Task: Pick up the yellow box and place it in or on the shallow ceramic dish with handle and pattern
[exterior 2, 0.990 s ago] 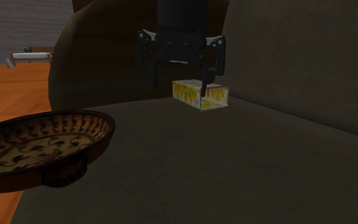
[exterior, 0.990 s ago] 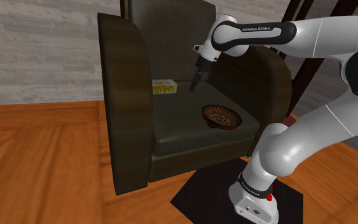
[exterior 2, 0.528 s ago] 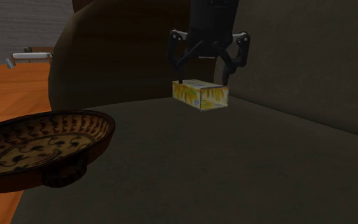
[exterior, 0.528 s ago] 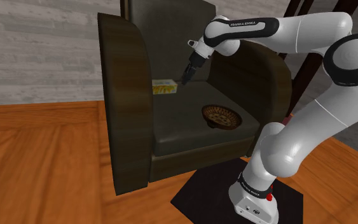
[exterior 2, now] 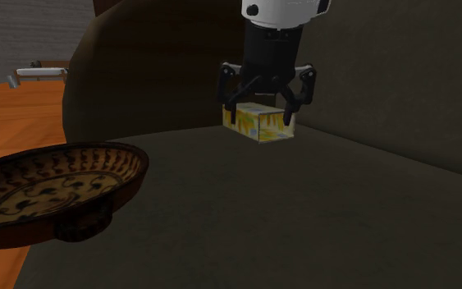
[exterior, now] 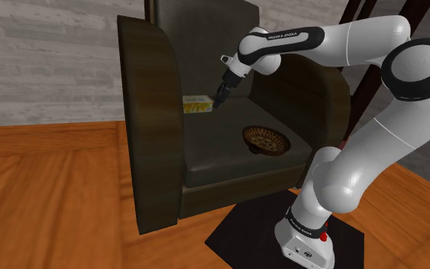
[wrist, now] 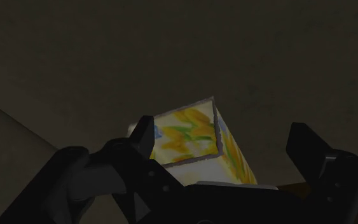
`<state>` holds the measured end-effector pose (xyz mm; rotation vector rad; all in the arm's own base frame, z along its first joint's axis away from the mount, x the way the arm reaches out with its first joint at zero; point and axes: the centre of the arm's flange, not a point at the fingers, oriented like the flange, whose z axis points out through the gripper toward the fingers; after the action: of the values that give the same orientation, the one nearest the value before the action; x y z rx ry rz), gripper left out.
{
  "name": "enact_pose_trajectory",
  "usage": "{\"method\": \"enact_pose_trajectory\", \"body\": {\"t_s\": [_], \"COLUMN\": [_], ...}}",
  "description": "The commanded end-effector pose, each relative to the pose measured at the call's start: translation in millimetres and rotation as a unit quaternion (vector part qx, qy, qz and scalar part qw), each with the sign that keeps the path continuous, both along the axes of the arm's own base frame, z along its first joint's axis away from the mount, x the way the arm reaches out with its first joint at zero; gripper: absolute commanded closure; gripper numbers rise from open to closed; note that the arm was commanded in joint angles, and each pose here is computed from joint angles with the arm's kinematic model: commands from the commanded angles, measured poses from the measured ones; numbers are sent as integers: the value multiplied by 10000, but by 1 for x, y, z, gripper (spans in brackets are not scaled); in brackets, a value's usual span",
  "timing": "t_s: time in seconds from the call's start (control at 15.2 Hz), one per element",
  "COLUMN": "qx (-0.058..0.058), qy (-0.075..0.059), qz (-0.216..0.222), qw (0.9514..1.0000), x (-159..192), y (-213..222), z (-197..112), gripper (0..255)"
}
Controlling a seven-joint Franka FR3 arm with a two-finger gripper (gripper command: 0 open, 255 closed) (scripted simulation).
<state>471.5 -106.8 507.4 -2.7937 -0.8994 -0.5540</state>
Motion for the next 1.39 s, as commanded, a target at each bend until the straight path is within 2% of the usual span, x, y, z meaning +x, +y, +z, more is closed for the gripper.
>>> {"method": "enact_pose_trajectory", "body": {"t_s": [0.0, 0.26, 0.33, 0.92, 1.32], "qx": [0, 0, 0, 0, 0], "qy": [-2, -2, -2, -2, -2], "qz": [-1, -1, -1, -1, -1], "qw": [10000, 10000, 10000, 10000, 10000], "x": [0, 0, 0, 0, 0], "y": [0, 0, 0, 0, 0], "z": [-1, -1, -1, -1, 31], "gripper": [0, 0, 255, 255, 255]}}
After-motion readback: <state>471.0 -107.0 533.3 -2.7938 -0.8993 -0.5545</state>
